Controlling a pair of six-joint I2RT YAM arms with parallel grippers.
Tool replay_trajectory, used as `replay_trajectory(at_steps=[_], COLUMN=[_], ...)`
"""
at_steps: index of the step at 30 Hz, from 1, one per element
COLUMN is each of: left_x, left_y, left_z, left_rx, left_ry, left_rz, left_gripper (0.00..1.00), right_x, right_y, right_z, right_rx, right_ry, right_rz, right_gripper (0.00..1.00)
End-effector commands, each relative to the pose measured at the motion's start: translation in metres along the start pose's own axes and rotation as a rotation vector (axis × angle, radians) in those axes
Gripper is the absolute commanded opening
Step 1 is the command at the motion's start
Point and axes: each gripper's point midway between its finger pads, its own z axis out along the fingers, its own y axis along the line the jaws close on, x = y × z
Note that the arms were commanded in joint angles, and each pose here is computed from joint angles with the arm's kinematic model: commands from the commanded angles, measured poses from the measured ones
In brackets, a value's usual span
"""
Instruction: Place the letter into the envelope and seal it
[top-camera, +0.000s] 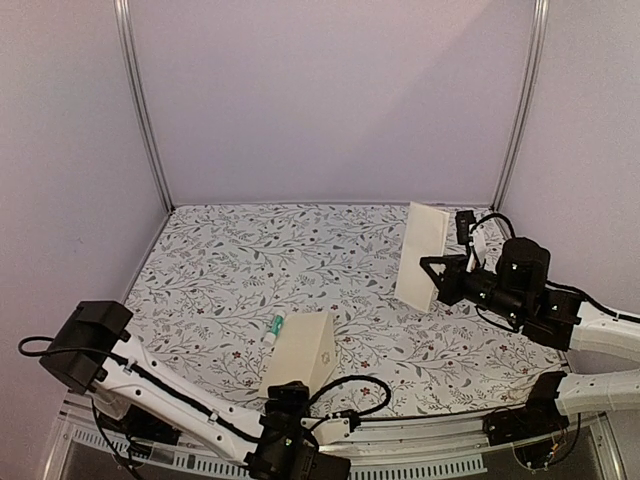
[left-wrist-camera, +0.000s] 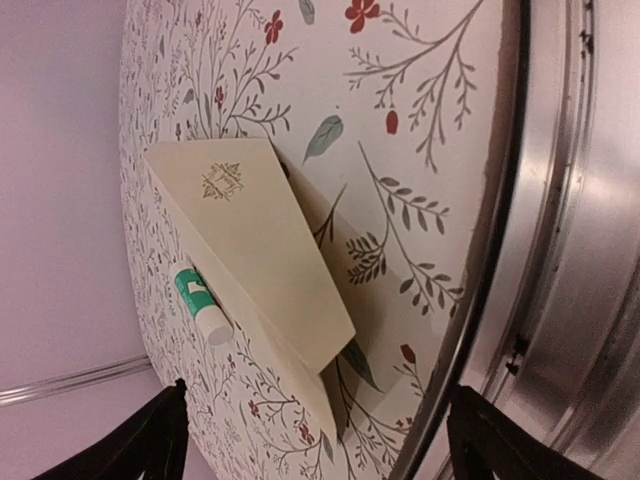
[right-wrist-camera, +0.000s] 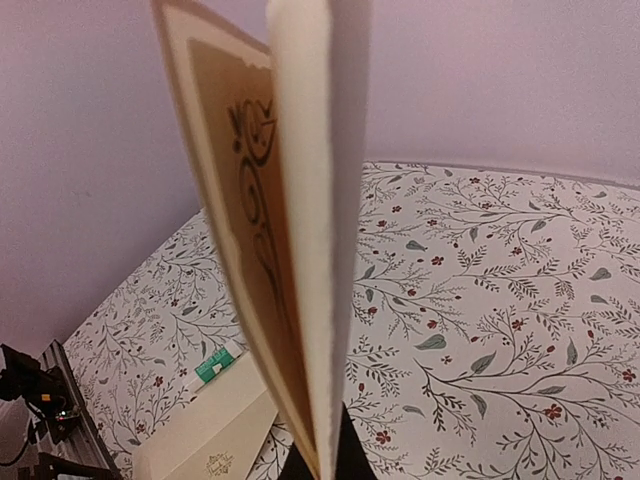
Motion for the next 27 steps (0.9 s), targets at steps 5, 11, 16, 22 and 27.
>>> replay_trajectory(at_steps=[5, 11, 16, 22, 27], left_x=[0.019, 0.018, 0.014, 0.011, 0.007], left_y=[0.013, 0.013, 0.014, 0.019, 0.026], left_z=[0.025, 0.041, 0.05, 0.06, 0.064], left_rx=[-0.09, -0.082, -0.092, -0.095, -0.119], left_ry=[0.079, 0.072, 0.051, 0.023, -0.002], left_rz=[0.028, 0.027, 0.018, 0.004, -0.028], left_gripper=[0.79, 0.76, 0.64, 0.54, 0.23], right_x=[0.003, 0.005, 0.005, 0.008, 0.007], right_y=[0.002, 0.002, 0.003, 0.004, 0.004], right_z=[-0.002, 0.0, 0.0, 0.002, 0.002], right_rx=[-0.019, -0.023, -0.029, -0.036, -0.035], right_ry=[0.007, 0.01, 0.011, 0.019, 0.017], right_rz=[0.006, 0.002, -0.001, -0.003, -0.004], right_gripper=[0.0, 0.0, 0.0, 0.0, 0.0])
